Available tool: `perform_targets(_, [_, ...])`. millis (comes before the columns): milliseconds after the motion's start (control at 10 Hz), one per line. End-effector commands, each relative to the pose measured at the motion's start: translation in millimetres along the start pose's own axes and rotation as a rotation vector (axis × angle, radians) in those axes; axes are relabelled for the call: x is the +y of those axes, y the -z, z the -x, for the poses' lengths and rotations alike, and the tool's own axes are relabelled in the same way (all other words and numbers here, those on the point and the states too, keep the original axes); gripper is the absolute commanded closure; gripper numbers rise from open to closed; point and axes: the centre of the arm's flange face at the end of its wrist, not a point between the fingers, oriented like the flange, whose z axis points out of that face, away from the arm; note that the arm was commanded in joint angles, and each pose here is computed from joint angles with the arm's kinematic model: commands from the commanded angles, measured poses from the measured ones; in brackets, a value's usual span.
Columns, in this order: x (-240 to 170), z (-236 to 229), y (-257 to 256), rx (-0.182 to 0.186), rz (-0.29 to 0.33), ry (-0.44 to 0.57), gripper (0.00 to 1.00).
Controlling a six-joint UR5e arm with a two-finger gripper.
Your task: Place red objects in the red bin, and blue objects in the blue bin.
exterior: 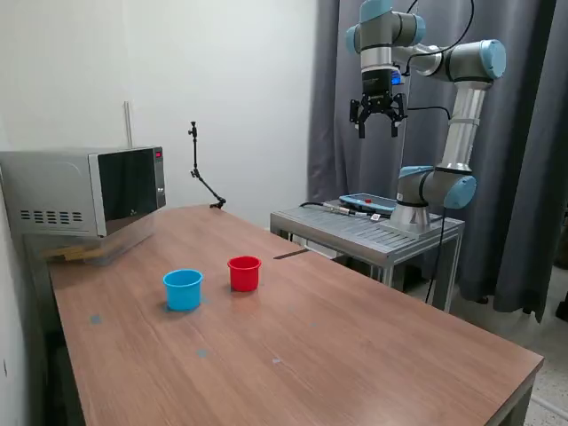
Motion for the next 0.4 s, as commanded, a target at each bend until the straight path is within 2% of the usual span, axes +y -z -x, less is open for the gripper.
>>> perform_targets(0, [1.8, -13.2, -1.7, -0.038, 0.063, 0.039, 0.0])
perform_targets(300, [-4.8, -19.4, -2.0, -0.047, 0.102, 0.053, 0.0])
